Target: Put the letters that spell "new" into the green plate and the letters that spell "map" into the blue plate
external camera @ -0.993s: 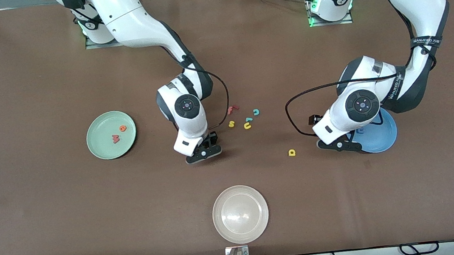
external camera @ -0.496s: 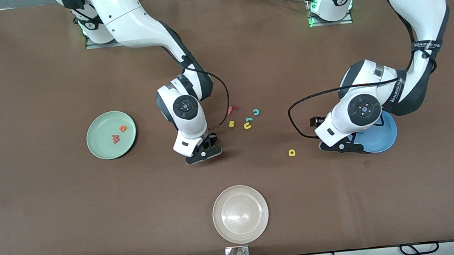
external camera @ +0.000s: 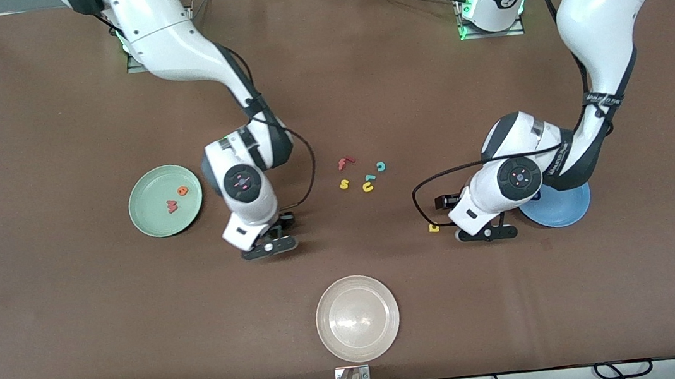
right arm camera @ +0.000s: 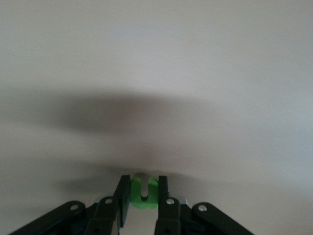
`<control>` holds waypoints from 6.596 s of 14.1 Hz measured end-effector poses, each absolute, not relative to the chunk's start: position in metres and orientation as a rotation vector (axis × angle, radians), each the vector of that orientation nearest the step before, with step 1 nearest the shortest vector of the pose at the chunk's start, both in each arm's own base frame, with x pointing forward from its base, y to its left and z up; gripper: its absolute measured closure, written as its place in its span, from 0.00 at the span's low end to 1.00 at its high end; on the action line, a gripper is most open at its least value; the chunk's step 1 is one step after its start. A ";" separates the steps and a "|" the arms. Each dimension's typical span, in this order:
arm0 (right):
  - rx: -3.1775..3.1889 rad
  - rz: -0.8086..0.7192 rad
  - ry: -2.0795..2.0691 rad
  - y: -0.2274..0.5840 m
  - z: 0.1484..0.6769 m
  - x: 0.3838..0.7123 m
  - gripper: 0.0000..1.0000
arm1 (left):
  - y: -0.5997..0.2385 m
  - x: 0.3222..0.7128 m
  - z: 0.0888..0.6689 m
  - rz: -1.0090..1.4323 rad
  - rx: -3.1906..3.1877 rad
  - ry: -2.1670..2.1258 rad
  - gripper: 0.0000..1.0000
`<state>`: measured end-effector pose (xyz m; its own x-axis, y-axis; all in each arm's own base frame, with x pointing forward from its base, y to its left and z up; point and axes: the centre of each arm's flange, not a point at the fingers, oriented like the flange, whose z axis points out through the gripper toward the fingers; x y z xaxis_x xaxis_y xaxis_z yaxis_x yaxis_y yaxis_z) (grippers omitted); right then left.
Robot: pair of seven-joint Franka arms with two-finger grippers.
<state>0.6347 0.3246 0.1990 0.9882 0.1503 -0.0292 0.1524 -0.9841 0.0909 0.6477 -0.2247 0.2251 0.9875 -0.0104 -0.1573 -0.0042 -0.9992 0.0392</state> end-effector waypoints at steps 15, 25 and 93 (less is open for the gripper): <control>3.005 -0.511 -0.085 0.104 0.237 0.583 0.73 | -0.277 0.662 0.179 -0.075 3.121 -0.182 0.15; 2.996 -0.446 -0.190 0.049 0.198 0.564 0.73 | -0.280 0.662 0.179 -0.061 3.115 -0.188 0.74; 3.102 -0.018 -0.156 -0.070 0.591 0.552 0.00 | -0.009 0.561 0.570 0.028 3.125 -0.124 0.00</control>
